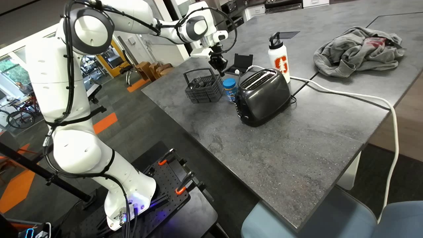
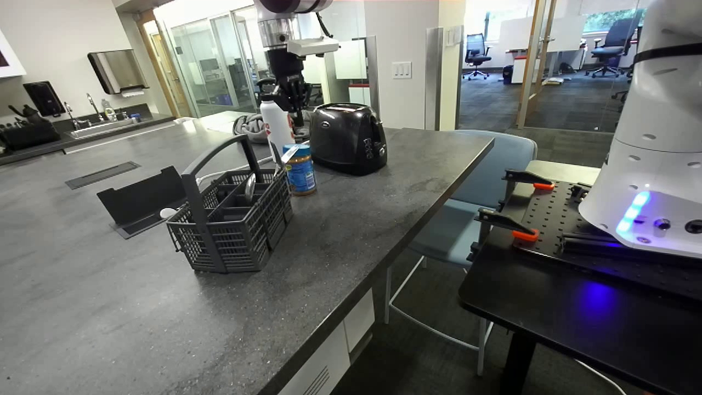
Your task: Take the bottle top and put it on the bottle
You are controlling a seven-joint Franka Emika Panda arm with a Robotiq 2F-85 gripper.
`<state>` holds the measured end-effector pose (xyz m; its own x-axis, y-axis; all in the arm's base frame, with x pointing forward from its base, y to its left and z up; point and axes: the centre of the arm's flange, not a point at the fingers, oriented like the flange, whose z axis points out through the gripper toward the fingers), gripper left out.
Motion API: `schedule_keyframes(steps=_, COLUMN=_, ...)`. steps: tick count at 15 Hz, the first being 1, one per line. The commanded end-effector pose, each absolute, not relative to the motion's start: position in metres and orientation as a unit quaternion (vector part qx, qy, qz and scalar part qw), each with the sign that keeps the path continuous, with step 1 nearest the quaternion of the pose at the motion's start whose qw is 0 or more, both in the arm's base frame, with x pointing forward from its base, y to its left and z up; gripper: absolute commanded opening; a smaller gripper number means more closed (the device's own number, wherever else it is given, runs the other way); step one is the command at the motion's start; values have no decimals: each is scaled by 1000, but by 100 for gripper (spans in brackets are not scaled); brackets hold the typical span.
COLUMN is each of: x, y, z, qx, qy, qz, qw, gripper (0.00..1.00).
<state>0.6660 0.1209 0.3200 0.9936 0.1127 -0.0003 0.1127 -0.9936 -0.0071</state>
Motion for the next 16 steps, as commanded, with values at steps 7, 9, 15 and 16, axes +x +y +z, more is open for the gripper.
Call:
schedule_keyframes(steps=7, x=670, y=108, z=290, qx=-997, qy=-77, qz=-9, qw=16, gripper=0)
schedule_keyframes(steps=9, x=672, y=108, z=286, qx=-996, qy=-84, qz=-15, qw=21, gripper=0)
schedule_keyframes(steps=15, x=677, y=113, z=284, qx=-992, qy=-111, qz=-42, qw=44, gripper=0)
schedule_keyframes(steps=16, x=679, y=114, z=283, qx=-992, qy=-113, qz=-43, qw=46, gripper=0)
